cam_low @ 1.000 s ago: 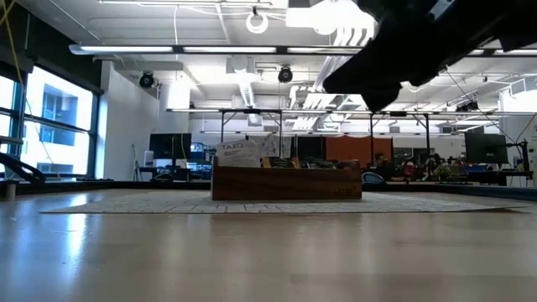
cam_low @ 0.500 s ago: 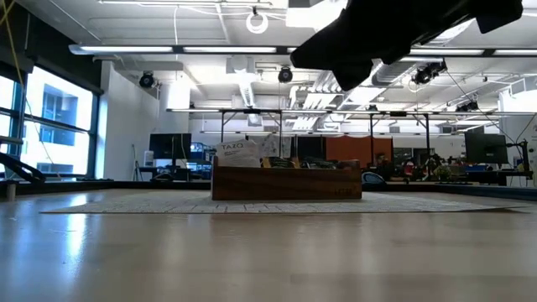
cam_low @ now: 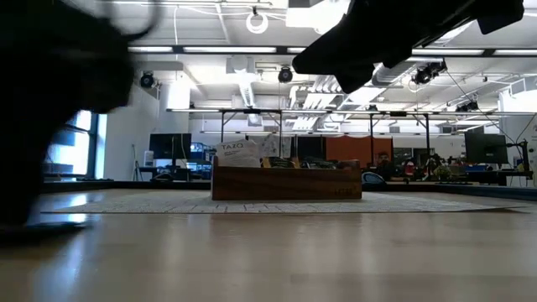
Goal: Pick & Place Tea
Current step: Put the violet tea bag into the right section of the wooden organizer
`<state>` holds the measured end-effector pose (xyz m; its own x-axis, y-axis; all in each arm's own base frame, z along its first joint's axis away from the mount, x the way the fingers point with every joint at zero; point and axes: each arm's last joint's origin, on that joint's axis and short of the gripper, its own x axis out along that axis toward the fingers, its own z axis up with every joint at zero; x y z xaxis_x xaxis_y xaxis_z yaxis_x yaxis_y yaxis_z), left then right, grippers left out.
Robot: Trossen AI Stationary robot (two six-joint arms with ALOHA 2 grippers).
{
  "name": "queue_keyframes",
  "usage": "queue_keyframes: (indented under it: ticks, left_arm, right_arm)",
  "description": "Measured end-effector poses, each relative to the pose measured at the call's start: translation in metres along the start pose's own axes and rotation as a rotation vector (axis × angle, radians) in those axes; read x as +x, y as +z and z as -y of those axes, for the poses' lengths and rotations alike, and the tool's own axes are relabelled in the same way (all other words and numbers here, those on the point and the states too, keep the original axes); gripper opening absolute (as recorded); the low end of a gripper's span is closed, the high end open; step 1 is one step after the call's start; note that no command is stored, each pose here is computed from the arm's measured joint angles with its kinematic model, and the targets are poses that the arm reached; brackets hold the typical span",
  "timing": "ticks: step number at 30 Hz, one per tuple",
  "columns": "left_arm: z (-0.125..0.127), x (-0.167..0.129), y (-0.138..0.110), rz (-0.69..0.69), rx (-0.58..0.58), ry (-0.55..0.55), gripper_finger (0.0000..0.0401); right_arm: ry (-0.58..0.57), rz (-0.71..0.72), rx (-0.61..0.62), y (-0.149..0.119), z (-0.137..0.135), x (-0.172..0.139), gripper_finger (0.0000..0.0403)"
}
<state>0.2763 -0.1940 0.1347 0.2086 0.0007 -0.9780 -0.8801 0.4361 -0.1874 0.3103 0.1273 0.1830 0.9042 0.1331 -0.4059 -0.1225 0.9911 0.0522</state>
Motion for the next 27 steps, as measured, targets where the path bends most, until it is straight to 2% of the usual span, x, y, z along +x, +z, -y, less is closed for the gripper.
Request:
queue_keyframes:
  ticks: [3,7,10,15,19,21,24,27]
  left_arm:
    - [0.016,0.004,0.028,0.125,-0.036,-0.137,0.0135]
    - [0.031,0.002,0.064,0.285,0.092,-0.267,0.0135]
    - [0.042,-0.002,0.090,0.347,0.138,-0.358,0.0135]
    - [0.041,-0.002,0.122,0.400,0.186,-0.349,0.0135]
    - [0.038,-0.003,0.137,0.345,0.292,-0.300,0.0135]
    - [0.039,-0.006,0.141,0.315,0.305,-0.313,0.0135]
    - [0.041,-0.007,0.144,0.273,0.311,-0.345,0.0135]
    - [0.040,-0.005,0.144,0.262,0.312,-0.339,0.0135]
  right_arm:
    - [0.000,0.000,0.001,0.000,0.000,0.000,0.0008]
    - [0.000,-0.002,0.000,0.000,0.000,0.000,0.0003]
    - [0.004,-0.020,0.006,-0.002,0.000,0.000,0.0002]
    - [0.019,-0.148,0.079,-0.014,0.000,-0.001,0.0002]
    - [-0.046,-0.266,0.144,-0.029,0.003,-0.001,0.0002]
    - [-0.054,-0.292,0.168,-0.036,0.004,0.004,0.0002]
    - [0.017,-0.323,0.184,-0.050,0.000,0.016,0.0001]
    - [0.111,-0.270,0.206,-0.055,-0.005,0.029,0.0001]
